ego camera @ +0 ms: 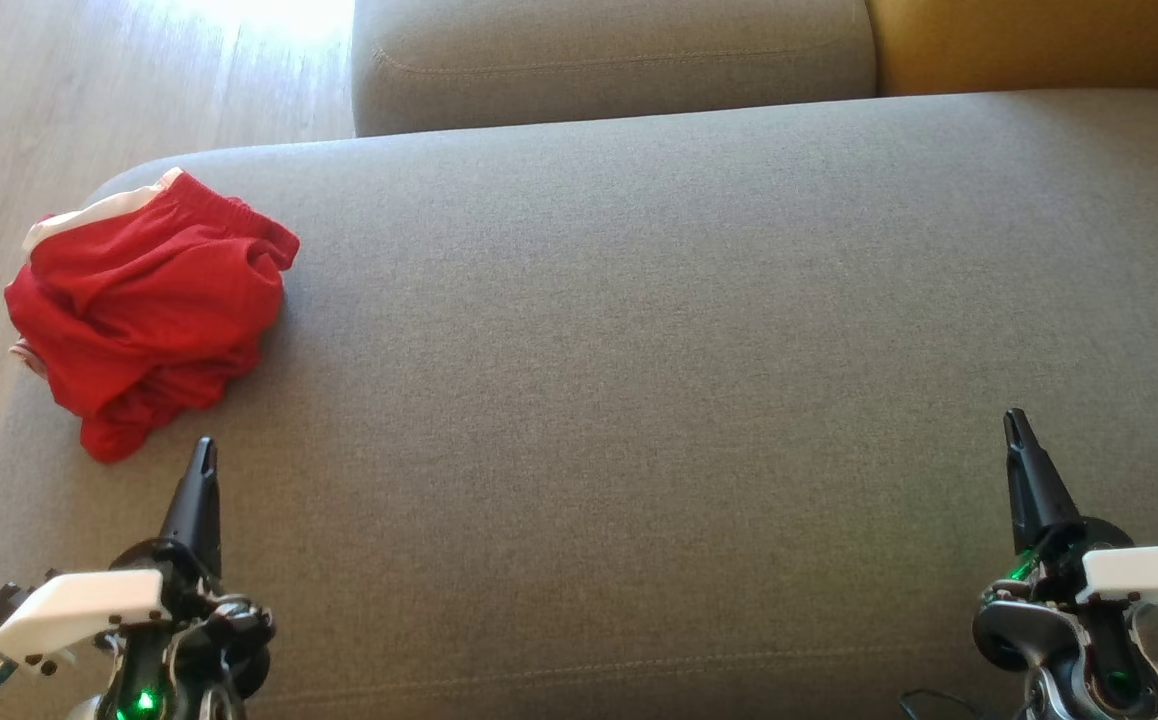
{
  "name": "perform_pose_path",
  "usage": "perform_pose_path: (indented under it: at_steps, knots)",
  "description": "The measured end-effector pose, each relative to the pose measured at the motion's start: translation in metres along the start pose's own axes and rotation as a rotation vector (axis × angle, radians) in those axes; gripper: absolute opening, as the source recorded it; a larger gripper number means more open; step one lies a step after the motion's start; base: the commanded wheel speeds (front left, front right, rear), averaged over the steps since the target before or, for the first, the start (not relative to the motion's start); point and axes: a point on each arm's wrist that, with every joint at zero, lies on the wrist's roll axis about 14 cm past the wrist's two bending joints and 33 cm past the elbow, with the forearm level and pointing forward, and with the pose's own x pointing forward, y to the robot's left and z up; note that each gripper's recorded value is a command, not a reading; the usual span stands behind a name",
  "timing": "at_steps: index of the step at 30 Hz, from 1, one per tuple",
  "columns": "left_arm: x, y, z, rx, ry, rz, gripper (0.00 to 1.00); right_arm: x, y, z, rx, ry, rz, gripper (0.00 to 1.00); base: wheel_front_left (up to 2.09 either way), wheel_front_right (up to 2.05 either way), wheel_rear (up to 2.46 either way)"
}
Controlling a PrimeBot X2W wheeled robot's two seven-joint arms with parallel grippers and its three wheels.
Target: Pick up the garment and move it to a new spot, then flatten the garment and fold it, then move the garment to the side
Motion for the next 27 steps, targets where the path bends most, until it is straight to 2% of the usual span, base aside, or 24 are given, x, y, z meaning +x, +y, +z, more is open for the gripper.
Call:
perform_pose_path:
  at_steps: [22,23,27]
  knots:
    - [0.0,0.0,0.0,0.0,0.0,0.0,0.0,0.0,0.0,0.0,0.0,0.0,0.0,0.0,0.0,0.0,0.0]
    - [0.0,0.0,0.0,0.0,0.0,0.0,1.0,0.0,0.0,0.0,0.0,0.0,0.0,1.0,0.0,0.0,0.0]
    - [-0.012,0.031,-0.002,-0.016,-0.003,0.092,1.0,-0.011,-0.03,-0.002,0.013,-0.001,-0.089,1.0,0.0,0.0,0.0]
